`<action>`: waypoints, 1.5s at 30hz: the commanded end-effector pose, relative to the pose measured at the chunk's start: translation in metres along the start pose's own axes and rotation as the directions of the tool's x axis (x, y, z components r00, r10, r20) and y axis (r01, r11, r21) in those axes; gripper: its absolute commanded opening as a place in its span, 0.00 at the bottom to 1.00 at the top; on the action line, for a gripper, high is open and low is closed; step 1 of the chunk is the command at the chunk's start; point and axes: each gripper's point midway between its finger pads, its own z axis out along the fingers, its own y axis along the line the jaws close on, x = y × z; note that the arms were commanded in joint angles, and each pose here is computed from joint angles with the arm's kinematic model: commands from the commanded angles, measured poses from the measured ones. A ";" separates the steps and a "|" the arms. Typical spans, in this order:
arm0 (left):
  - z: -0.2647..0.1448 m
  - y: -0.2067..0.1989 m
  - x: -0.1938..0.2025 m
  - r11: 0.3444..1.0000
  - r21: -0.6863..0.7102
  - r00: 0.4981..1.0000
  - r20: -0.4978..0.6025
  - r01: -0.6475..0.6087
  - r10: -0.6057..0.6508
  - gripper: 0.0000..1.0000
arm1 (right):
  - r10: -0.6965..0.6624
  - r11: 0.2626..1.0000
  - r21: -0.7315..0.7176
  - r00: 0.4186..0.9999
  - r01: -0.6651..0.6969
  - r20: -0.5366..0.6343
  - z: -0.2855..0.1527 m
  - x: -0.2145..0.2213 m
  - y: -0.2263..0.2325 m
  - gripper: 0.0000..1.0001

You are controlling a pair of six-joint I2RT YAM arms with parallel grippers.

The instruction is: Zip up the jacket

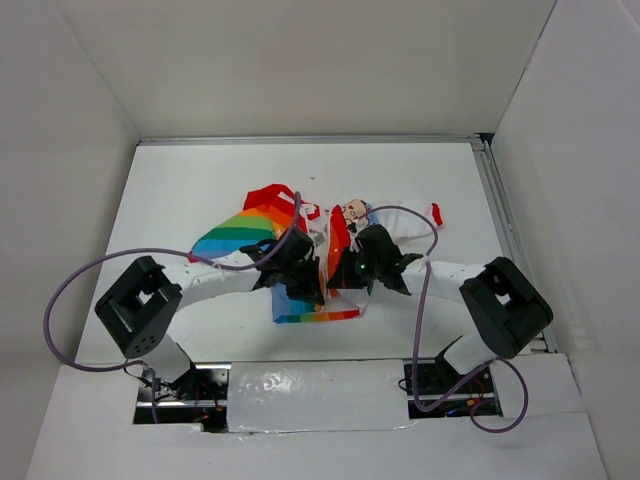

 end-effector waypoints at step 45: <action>-0.092 -0.051 -0.040 0.991 0.125 0.958 0.286 -0.041 0.004 0.00 | -0.032 0.990 0.141 0.909 -0.029 0.415 -0.122 -0.067 0.008 0.00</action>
